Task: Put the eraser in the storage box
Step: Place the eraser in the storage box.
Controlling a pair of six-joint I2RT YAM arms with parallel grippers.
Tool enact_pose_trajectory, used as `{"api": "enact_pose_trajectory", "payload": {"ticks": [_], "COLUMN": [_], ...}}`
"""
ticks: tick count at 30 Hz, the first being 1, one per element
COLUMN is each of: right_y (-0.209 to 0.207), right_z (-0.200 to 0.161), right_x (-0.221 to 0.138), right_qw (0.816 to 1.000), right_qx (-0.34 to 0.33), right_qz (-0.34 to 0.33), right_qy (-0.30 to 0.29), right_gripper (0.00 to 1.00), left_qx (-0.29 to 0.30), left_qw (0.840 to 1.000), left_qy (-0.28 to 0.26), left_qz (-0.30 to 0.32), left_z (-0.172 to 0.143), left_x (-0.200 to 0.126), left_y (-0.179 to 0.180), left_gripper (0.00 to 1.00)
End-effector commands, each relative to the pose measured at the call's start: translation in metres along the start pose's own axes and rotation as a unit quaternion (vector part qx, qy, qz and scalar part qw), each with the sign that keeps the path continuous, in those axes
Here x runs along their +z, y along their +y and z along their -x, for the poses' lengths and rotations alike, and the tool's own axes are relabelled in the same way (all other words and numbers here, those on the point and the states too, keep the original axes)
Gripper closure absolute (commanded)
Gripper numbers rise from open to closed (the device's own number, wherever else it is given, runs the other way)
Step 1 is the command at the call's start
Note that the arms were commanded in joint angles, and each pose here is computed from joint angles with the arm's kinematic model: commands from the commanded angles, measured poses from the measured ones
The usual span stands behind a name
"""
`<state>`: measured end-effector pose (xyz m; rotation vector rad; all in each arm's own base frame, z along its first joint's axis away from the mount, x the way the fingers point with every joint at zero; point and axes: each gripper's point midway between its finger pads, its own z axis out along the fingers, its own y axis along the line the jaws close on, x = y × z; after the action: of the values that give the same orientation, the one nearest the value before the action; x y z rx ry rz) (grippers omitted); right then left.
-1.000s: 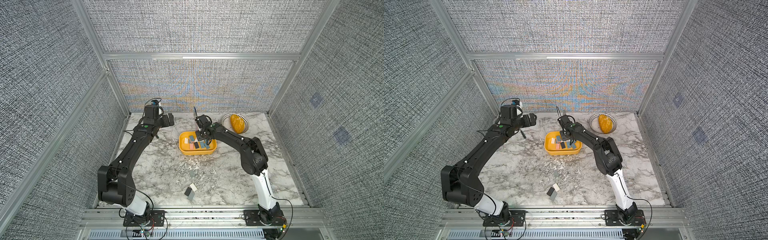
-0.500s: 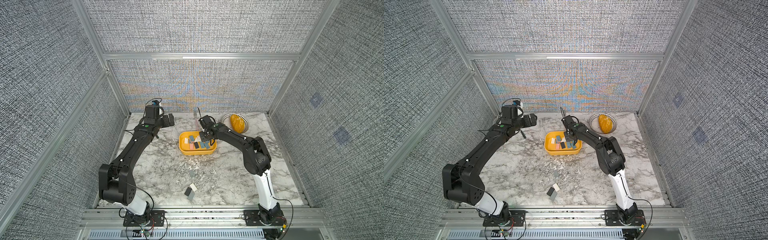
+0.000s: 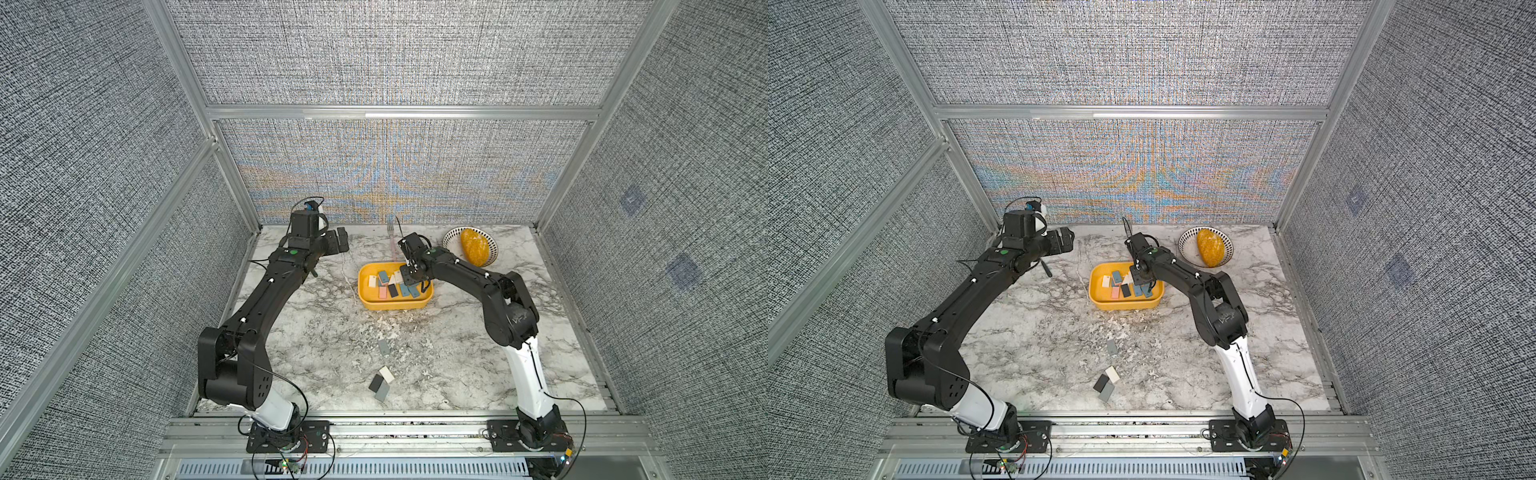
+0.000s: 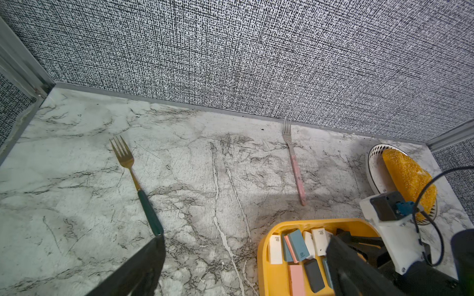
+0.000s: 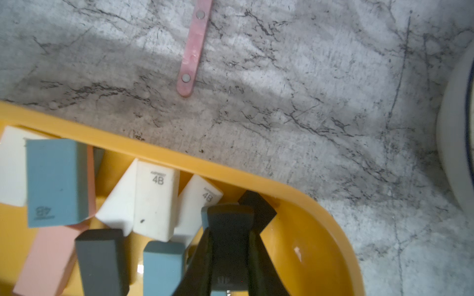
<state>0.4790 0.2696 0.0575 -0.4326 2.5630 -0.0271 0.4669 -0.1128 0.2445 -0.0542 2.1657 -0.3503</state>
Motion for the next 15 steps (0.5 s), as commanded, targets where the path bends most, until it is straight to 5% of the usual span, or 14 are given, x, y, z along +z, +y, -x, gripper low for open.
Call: {"api": "enact_pose_trajectory", "payload": {"ticks": [1, 15], "right_y": [0.002, 0.008], "right_z": [0.0, 0.025], "right_x": [0.001, -0.037], "right_qw": [1.0, 0.999], "right_qx": [0.006, 0.012], "right_qz": [0.004, 0.018], "right_qy": [0.001, -0.044], "right_gripper": [0.76, 0.51], "left_qx": [0.003, 0.003], "left_qw": [1.0, 1.0], "left_qy": [0.001, 0.0], "left_qz": [0.001, 0.001], "left_z": [0.001, 0.001], "left_x": [0.0, -0.002], "left_y": [0.0, 0.0], "left_gripper": [0.0, 0.0]}}
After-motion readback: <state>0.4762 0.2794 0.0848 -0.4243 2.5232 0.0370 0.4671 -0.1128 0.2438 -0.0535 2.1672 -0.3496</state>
